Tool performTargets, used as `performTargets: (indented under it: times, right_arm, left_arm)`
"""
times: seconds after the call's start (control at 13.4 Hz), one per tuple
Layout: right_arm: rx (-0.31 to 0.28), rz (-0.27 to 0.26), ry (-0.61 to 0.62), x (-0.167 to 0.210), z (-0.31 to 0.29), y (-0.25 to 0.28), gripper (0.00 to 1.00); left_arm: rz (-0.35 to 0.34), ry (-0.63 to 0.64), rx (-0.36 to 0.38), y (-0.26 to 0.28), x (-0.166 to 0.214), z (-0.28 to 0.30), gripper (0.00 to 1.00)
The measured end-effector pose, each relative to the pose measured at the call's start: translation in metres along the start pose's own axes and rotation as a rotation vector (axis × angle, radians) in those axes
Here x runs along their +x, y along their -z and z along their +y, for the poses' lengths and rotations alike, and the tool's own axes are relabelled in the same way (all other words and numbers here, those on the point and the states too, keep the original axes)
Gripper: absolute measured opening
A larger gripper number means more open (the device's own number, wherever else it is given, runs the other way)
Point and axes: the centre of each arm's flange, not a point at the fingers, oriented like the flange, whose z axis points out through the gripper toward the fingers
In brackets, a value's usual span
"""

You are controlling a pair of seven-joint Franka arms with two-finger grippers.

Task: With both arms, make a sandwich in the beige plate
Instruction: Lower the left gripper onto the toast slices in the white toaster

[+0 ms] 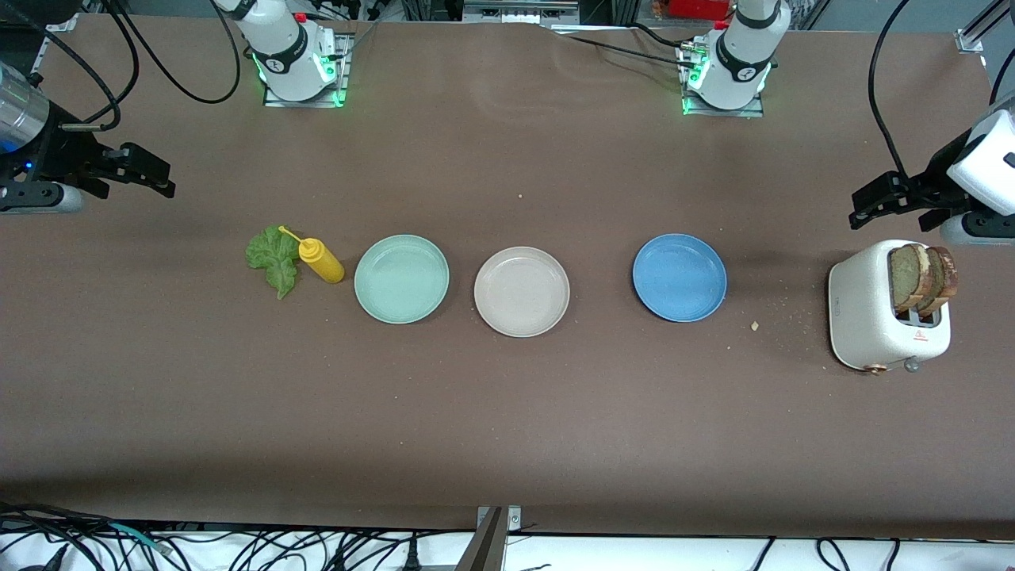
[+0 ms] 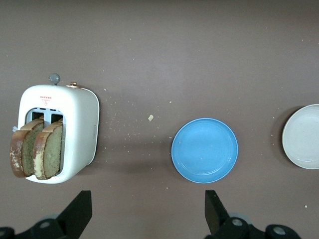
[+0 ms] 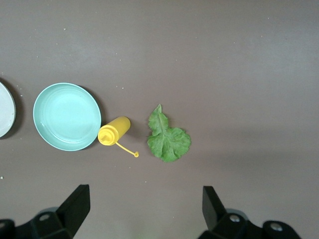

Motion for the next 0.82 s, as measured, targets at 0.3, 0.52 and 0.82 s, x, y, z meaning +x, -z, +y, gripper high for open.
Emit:
performTargets:
  times: [0.3, 0.52, 0.82]
  right_arm:
    - [0.000, 0.000, 0.000, 0.000, 0.000, 0.000, 1.00]
    - [0.000, 0.000, 0.000, 0.000, 0.000, 0.000, 1.00]
    - [0.000, 0.000, -0.002, 0.000, 0.001, 0.000, 1.00]
  left_arm:
    - [-0.029, 0.006, -0.001, -0.016, 0.007, -0.004, 1.00]
    - [-0.053, 0.026, -0.002, -0.031, 0.014, -0.016, 1.00]
    - [-0.067, 0.089, -0.006, -0.057, 0.027, -0.056, 1.00]
